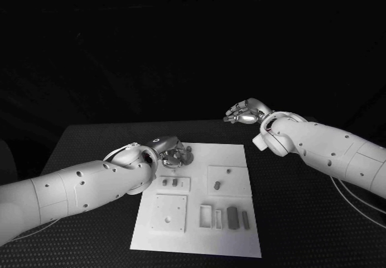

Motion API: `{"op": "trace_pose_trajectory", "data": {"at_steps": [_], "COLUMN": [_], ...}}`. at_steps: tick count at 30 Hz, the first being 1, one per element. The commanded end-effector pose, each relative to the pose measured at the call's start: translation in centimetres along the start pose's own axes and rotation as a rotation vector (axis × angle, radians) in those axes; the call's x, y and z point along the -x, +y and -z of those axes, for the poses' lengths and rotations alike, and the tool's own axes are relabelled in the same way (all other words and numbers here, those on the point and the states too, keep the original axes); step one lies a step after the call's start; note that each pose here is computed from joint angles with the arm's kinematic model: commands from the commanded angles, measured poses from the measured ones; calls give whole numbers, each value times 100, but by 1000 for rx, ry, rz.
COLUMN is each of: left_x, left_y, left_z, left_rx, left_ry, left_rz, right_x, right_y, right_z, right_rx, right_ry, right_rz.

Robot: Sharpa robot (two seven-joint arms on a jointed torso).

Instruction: Assemble the parts on the task board

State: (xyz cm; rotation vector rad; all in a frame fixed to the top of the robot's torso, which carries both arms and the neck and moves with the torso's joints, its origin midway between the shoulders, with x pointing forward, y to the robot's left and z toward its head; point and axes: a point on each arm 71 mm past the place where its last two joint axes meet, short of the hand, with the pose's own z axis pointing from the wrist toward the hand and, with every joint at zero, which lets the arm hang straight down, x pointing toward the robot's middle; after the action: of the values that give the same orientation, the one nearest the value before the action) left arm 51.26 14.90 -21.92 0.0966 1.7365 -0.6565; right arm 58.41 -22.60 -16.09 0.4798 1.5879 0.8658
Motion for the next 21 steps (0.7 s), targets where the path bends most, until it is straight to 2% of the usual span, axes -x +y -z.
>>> {"op": "trace_pose_trajectory", "data": {"at_steps": [1,3,8,21], "left_x": [15,68,152,166], "left_y": [26,71,204,348], "left_z": [50,84,167,220], "left_rx": [10,18,46,70], "left_ry": [53,75,85,93], "left_rz": [70,66,57,25], "right_x": [-1,0,18,24], "right_y": [0,-1,-15,-19], "right_z": [6,7,15,20], "right_rx": [5,5,2,2], "right_ry": [9,9,7,6], "right_rz": [-3,-2,-1,-1]}}
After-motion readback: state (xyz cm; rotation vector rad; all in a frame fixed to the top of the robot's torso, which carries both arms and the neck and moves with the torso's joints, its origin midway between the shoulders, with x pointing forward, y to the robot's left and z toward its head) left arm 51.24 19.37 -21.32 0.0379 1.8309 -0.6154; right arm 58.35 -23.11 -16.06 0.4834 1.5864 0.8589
